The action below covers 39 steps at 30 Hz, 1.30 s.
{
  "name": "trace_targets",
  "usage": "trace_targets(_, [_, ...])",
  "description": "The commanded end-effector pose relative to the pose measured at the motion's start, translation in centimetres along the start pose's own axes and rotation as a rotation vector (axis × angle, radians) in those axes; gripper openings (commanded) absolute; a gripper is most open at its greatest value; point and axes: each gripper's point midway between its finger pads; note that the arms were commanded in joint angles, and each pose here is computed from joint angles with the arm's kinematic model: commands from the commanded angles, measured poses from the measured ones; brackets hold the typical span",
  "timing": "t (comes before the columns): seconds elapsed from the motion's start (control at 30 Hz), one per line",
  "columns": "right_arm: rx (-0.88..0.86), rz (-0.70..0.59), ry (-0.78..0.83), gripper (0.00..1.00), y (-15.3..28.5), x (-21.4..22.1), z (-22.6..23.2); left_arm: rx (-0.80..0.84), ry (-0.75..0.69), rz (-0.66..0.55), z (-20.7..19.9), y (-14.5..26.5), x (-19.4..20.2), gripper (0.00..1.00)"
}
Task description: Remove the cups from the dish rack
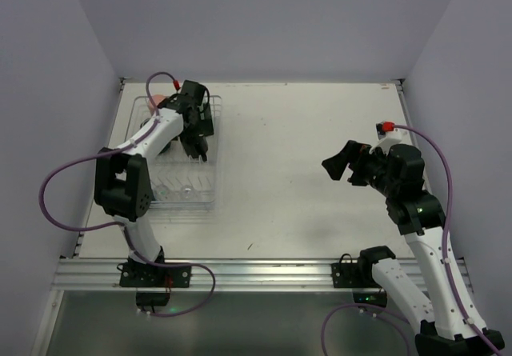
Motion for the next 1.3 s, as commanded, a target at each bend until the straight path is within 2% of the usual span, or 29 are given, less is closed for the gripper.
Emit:
trace_targets(0.0, [0.004,-0.028,0.023,0.99,-0.2,-0.5,-0.1,0.0,-0.002,-0.016,0.3,-0.5,-0.4,0.99])
trace_targets(0.4, [0.008,-0.023,0.024,0.99,-0.2,-0.4,-0.3,0.024,0.002,-0.006,0.5,-1.2,-0.3,0.95])
trace_targets(0.53, [0.008,-0.023,0.024,0.99,-0.3,-0.4,-0.2,0.033,-0.004,-0.001,0.6,-1.6,-0.1,0.88])
trace_targets(0.63, [0.009,-0.025,0.024,0.99,-0.3,-0.4,-0.3,0.038,-0.008,0.003,0.6,-1.8,-0.1,0.81])
trace_targets(0.73, [0.008,-0.023,0.024,0.99,-0.2,-0.5,-0.2,0.048,-0.011,-0.002,0.5,-1.8,-0.3,0.67])
trace_targets(0.77, [0.01,-0.023,0.023,0.99,-0.3,-0.5,-0.2,0.052,-0.009,-0.007,0.5,-1.7,-0.5,0.56])
trace_targets(0.8, [0.009,-0.021,0.023,0.99,-0.3,-0.6,-0.2,0.06,-0.01,-0.015,0.4,-1.4,-0.7,0.51])
trace_targets(0.83, [0.005,-0.019,0.023,0.99,-0.3,-0.6,-0.1,0.065,-0.011,-0.018,0.4,-1.3,-0.8,0.38])
trace_targets(0.9, [0.002,-0.014,0.021,0.99,-0.4,-0.6,0.0,0.064,-0.013,-0.025,0.5,-0.8,-1.1,0.2])
trace_targets(0.93, [-0.001,-0.01,0.02,0.99,-0.5,-0.5,0.0,0.058,-0.011,-0.031,0.6,-0.6,-1.3,0.0])
trace_targets(1.07, [-0.011,-0.005,0.014,0.99,-0.9,-0.7,0.2,0.045,0.005,-0.081,1.4,1.4,-2.4,0.0])
trace_targets(1.27, [-0.058,-0.001,-0.008,0.99,-1.8,-1.1,1.1,0.061,0.045,-0.219,2.4,7.1,-6.0,0.0])
Point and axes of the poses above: each gripper's point midway between its finger pads, its own y axis back along the fingers, its own z axis along the line the jaws close on, x = y × z, and after that the axes turned 2 degrees about y, right-handed
